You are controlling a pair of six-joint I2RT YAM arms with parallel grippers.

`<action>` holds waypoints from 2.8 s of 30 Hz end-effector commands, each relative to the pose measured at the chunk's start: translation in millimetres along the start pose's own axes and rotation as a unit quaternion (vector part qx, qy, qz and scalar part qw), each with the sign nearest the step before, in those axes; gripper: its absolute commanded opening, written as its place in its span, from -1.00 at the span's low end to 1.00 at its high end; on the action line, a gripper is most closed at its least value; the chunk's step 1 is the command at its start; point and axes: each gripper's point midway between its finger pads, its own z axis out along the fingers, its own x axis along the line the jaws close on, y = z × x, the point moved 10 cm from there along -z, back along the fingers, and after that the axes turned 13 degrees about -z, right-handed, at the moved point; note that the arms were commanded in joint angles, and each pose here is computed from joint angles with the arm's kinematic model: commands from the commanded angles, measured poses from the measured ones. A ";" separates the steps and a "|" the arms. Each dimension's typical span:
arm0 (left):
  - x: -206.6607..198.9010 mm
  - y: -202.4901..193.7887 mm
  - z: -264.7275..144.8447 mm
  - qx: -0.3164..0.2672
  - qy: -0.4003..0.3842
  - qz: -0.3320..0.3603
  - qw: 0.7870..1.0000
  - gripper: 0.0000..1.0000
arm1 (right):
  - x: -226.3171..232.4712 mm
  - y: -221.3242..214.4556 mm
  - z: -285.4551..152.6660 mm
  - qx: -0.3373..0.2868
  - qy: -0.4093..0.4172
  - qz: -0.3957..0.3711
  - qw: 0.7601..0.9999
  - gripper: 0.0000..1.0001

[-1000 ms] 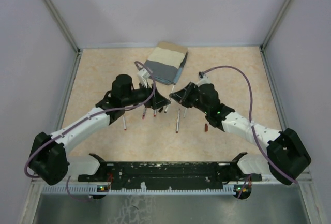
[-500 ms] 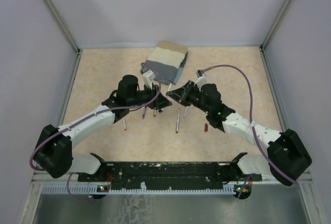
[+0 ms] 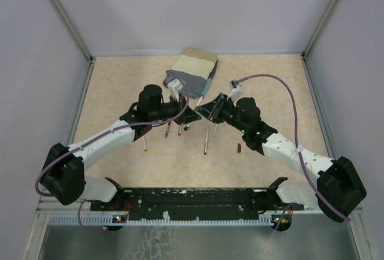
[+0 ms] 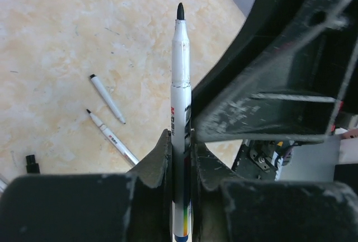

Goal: Insert the pens into the pen caps
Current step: Pick up the pen from the center of the board, then move the pen cap to the center of the board.

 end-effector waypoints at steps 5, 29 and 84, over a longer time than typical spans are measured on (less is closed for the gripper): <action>2.3 18.5 -2.2 -0.033 0.029 0.025 0.999 -1.00 | 8.4 18.4 -18.3 -0.034 -0.016 -0.080 0.996 -0.31; 38.7 38.2 -145.3 -0.204 0.285 -0.004 0.937 -1.00 | 20.1 -19.4 124.4 0.120 -0.200 -0.131 0.964 -0.28; 44.4 14.1 -178.6 -0.235 0.338 -0.007 0.911 -1.00 | -1.8 -161.9 249.2 0.296 -0.319 -0.319 0.842 -0.54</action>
